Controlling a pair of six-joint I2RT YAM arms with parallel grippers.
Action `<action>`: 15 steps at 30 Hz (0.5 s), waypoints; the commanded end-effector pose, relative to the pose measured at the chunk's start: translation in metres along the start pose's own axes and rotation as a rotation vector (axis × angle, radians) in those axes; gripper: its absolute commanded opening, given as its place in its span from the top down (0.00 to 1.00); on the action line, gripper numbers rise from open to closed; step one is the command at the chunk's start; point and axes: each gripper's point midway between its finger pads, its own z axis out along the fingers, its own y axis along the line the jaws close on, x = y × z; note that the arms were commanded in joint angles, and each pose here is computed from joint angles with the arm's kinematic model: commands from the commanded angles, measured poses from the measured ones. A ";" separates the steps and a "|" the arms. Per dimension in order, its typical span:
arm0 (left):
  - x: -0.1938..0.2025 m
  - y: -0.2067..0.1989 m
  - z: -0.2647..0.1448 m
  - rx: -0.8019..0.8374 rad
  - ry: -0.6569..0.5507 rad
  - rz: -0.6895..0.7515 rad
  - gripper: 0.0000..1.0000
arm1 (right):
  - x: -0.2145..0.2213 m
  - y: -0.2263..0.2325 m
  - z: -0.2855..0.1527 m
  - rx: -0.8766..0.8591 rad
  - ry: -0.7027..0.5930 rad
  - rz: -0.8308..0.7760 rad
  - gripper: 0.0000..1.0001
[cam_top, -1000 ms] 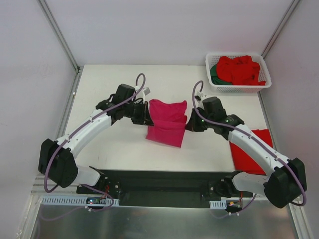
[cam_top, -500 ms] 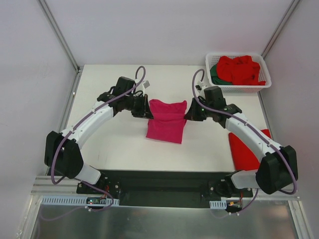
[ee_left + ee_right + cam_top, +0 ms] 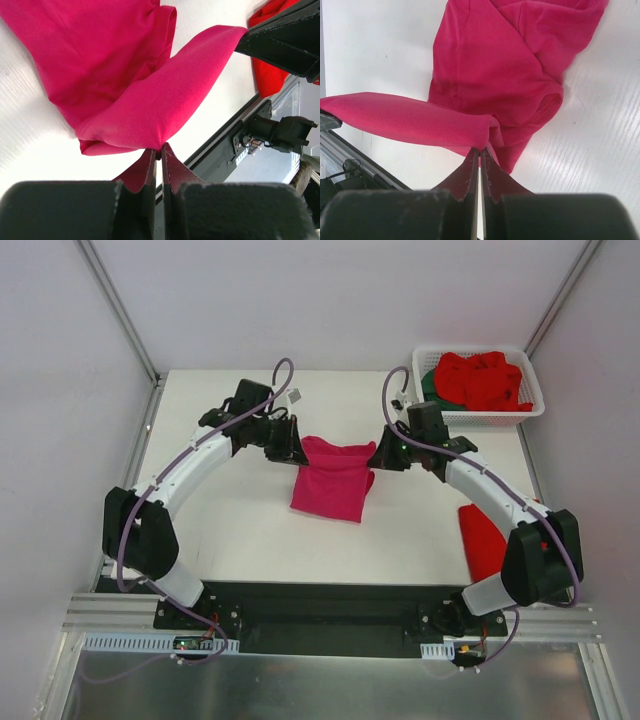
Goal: Fold and stack the t-shirts
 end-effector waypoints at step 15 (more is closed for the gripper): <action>-0.047 -0.006 0.010 0.045 -0.015 0.026 1.00 | -0.058 -0.006 0.014 -0.018 -0.088 0.026 0.99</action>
